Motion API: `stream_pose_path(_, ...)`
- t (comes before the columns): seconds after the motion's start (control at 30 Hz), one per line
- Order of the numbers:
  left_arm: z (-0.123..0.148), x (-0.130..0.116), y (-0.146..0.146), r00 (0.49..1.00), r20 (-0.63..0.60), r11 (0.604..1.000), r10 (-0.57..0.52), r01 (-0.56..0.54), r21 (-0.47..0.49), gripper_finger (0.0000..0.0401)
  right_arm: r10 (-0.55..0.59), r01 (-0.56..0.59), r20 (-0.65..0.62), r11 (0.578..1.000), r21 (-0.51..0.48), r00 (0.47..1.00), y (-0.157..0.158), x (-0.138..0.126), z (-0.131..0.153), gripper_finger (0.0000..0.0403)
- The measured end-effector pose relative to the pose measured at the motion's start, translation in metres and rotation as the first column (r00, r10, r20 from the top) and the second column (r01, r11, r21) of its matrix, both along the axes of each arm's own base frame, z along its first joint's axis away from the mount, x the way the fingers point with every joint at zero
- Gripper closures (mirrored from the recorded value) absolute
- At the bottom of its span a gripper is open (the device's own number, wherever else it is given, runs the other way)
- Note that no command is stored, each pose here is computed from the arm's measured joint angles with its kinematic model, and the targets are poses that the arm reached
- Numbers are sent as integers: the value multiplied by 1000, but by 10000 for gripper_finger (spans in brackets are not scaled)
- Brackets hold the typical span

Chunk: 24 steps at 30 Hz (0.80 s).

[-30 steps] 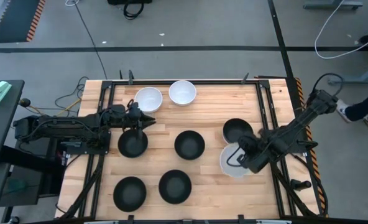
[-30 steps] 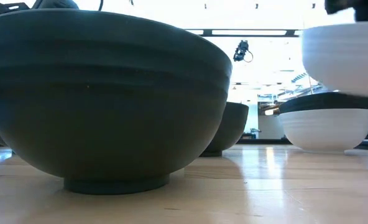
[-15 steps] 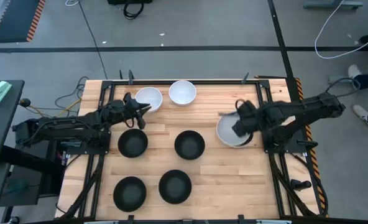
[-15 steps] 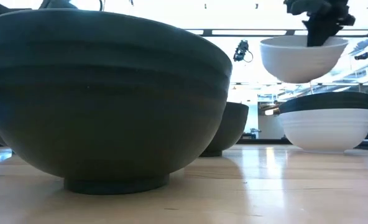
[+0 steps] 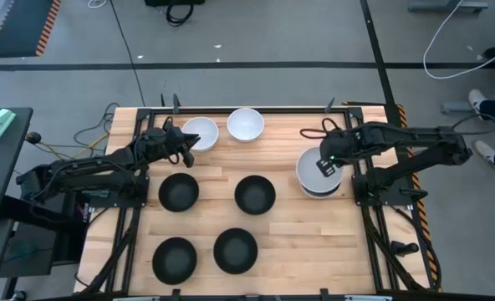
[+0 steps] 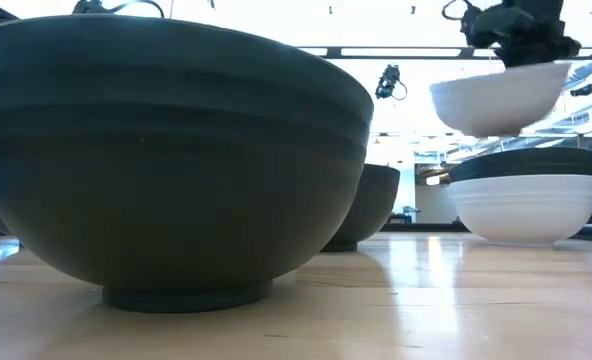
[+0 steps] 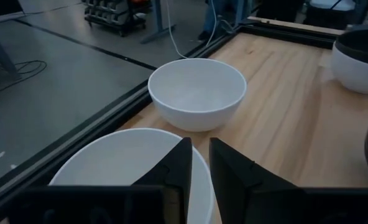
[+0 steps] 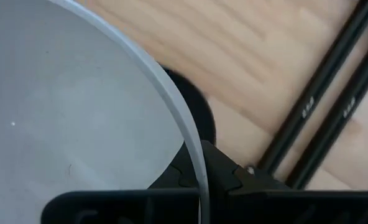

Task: Nest bowls inside each other
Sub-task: Stack the white bowl on top of the black bowls

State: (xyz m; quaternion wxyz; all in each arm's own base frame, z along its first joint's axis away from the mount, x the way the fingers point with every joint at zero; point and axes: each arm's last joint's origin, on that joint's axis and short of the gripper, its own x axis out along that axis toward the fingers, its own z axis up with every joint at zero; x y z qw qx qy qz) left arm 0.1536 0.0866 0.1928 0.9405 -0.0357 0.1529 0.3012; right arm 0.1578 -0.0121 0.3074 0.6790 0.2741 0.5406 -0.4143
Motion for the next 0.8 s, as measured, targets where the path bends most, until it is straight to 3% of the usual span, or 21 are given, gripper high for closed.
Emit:
stream_pose_path(0.23, 0, 0, 0, 1000, 0, 1000, -1, 1, 0, 335, -62, 67, -81, 996, 59, 995, -15, -13, -23, 400)
stream_pose_path(0.5, 0, 1, -1, 1000, 4, 1000, -25, 25, -7, 344, -39, 33, 39, 987, 160, 998, -31, -10, -33, 400)
stream_pose_path(0.8, 0, 0, -1, 1000, 0, 1000, -26, 26, -10, 338, -76, 79, -21, 955, 287, 997, -35, -18, -59, 400)
